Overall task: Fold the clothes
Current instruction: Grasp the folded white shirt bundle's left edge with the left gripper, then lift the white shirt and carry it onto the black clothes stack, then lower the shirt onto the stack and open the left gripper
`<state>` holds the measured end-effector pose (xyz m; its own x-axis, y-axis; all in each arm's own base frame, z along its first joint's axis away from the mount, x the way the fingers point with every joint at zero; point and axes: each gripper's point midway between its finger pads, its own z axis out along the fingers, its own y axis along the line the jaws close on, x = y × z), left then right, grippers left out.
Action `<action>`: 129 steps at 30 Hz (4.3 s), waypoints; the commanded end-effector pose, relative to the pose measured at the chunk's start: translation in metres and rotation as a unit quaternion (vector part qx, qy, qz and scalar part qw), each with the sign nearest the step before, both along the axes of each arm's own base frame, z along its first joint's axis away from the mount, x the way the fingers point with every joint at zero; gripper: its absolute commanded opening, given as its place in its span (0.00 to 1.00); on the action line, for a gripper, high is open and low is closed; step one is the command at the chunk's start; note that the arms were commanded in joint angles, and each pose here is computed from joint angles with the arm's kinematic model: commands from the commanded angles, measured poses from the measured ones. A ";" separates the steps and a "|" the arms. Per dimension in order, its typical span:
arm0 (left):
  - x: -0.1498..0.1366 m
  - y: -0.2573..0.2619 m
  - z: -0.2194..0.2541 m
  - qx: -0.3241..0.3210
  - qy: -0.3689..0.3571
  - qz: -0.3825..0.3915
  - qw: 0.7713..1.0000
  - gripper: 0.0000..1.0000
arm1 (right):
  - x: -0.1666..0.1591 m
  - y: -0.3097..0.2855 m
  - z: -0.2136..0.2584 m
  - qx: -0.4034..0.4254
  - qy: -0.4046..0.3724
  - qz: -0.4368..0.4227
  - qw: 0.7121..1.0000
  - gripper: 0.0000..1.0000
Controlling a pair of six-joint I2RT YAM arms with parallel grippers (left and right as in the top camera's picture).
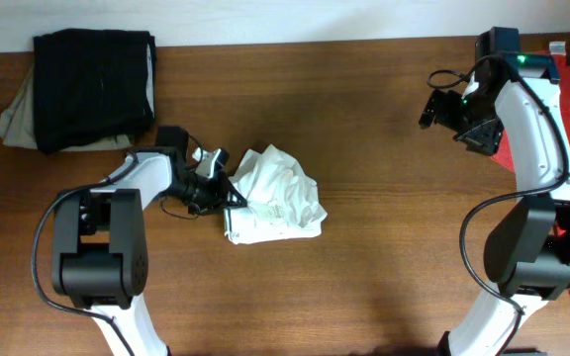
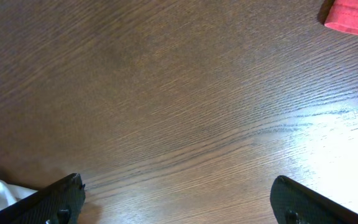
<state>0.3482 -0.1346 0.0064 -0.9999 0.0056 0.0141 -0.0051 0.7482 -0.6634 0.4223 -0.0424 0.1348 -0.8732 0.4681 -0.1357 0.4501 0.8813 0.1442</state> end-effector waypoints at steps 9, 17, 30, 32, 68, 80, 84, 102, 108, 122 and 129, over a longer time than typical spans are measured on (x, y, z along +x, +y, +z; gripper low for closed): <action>0.149 0.079 0.103 0.262 -0.208 0.067 0.940 0.01 | 0.000 -0.003 0.005 -0.010 -0.006 0.002 1.000 0.99; 0.213 0.161 0.162 0.338 -0.330 0.164 0.866 0.01 | 0.000 -0.003 0.005 -0.010 -0.006 0.002 1.000 0.99; 0.231 0.278 0.182 0.324 -0.345 0.343 0.811 0.01 | 0.000 -0.003 0.005 -0.010 -0.006 0.002 1.000 0.99; 0.231 0.287 0.159 0.328 -0.325 0.345 0.817 0.01 | 0.000 -0.003 0.005 -0.010 -0.006 0.002 1.000 0.99; 0.237 0.348 0.093 0.325 -0.287 0.398 0.809 0.01 | 0.000 -0.003 0.005 -0.010 -0.006 0.002 1.000 0.99; 0.261 0.282 0.060 0.313 -0.291 0.349 0.834 0.01 | 0.000 -0.003 0.005 -0.010 -0.006 0.002 1.000 0.99; 0.262 0.285 0.116 0.309 -0.329 0.359 0.817 0.01 | 0.000 -0.004 0.005 -0.010 -0.006 0.002 1.000 0.99; 0.242 0.381 0.058 0.367 -0.282 0.422 0.779 0.18 | 0.000 -0.004 0.005 -0.010 -0.006 0.002 1.000 0.99; 0.229 0.402 0.050 0.429 -0.258 0.419 0.758 0.21 | 0.000 -0.003 0.005 -0.010 -0.006 0.002 1.000 0.99; 0.266 0.381 0.146 0.379 -0.363 0.463 0.715 0.07 | 0.000 -0.003 0.005 -0.010 -0.006 0.002 1.000 0.99; 0.285 0.369 0.066 0.373 -0.346 0.445 0.737 0.18 | 0.000 -0.003 0.005 -0.010 -0.006 0.002 1.000 0.99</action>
